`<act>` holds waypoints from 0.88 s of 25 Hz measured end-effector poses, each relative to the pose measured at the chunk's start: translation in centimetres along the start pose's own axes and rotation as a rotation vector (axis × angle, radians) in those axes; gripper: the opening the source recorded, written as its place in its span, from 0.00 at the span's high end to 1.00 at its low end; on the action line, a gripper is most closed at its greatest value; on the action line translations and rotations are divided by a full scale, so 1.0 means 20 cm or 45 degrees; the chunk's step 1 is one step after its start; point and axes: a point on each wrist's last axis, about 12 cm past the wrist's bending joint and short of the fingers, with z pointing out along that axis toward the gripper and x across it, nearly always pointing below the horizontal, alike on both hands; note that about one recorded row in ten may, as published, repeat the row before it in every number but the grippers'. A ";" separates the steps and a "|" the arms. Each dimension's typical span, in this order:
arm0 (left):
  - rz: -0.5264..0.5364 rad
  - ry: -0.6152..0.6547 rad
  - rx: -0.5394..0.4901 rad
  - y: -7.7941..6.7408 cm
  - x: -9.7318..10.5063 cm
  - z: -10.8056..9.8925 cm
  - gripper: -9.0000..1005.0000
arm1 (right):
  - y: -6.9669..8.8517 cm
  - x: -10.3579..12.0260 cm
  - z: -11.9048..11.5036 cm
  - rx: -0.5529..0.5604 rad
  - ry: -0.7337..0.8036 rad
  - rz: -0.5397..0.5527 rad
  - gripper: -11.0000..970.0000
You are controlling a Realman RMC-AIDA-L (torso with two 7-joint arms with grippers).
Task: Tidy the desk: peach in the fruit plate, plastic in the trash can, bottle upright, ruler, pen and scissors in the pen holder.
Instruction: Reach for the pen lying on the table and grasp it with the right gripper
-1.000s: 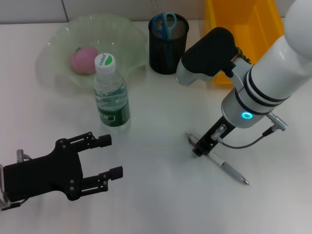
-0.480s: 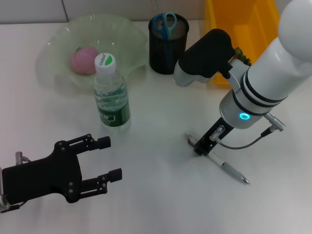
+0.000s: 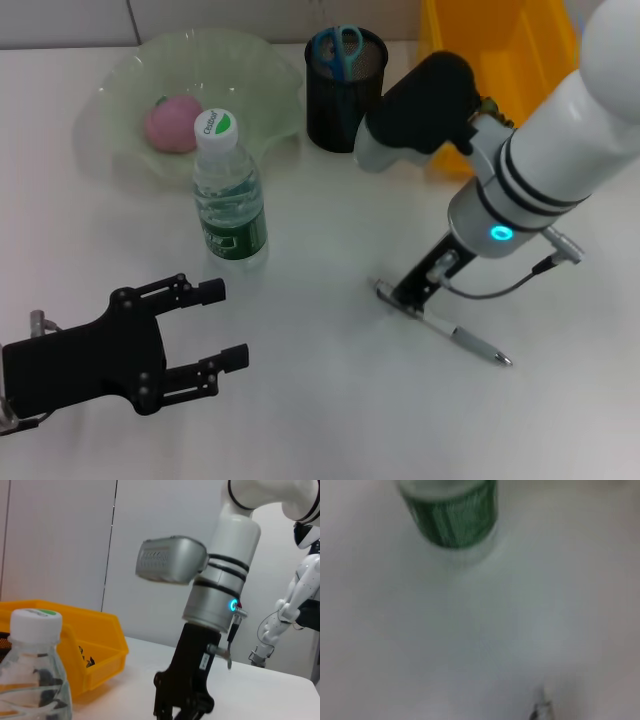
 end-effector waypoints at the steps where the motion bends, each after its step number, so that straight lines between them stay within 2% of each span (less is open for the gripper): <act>1: 0.000 0.000 0.000 0.00 0.00 0.00 0.26 | -0.01 0.00 -0.02 -0.008 -0.026 0.009 0.83; 3: 0.001 -0.001 -0.003 0.00 0.00 0.00 0.26 | -0.08 0.01 -0.11 -0.034 -0.138 0.059 0.83; 6: 0.001 -0.001 -0.003 0.00 0.00 0.00 0.26 | -0.12 0.02 -0.16 -0.056 -0.208 0.093 0.83; 8: 0.004 -0.017 -0.007 0.00 -0.01 -0.01 0.26 | -0.15 0.03 -0.20 -0.072 -0.244 0.102 0.92; 9: 0.004 -0.017 -0.007 0.00 -0.01 -0.01 0.26 | -0.16 0.03 -0.21 -0.078 -0.243 0.090 0.97; 14: 0.007 -0.034 -0.015 0.01 -0.02 -0.02 0.26 | -0.15 0.02 -0.28 -0.095 -0.142 -0.012 0.99; 20: 0.015 -0.048 -0.030 0.02 -0.03 -0.02 0.26 | -0.14 0.06 -0.27 -0.055 -0.012 -0.072 0.88; 22: 0.017 -0.052 -0.033 0.03 -0.03 -0.02 0.26 | -0.13 0.07 -0.25 -0.061 0.013 -0.094 0.80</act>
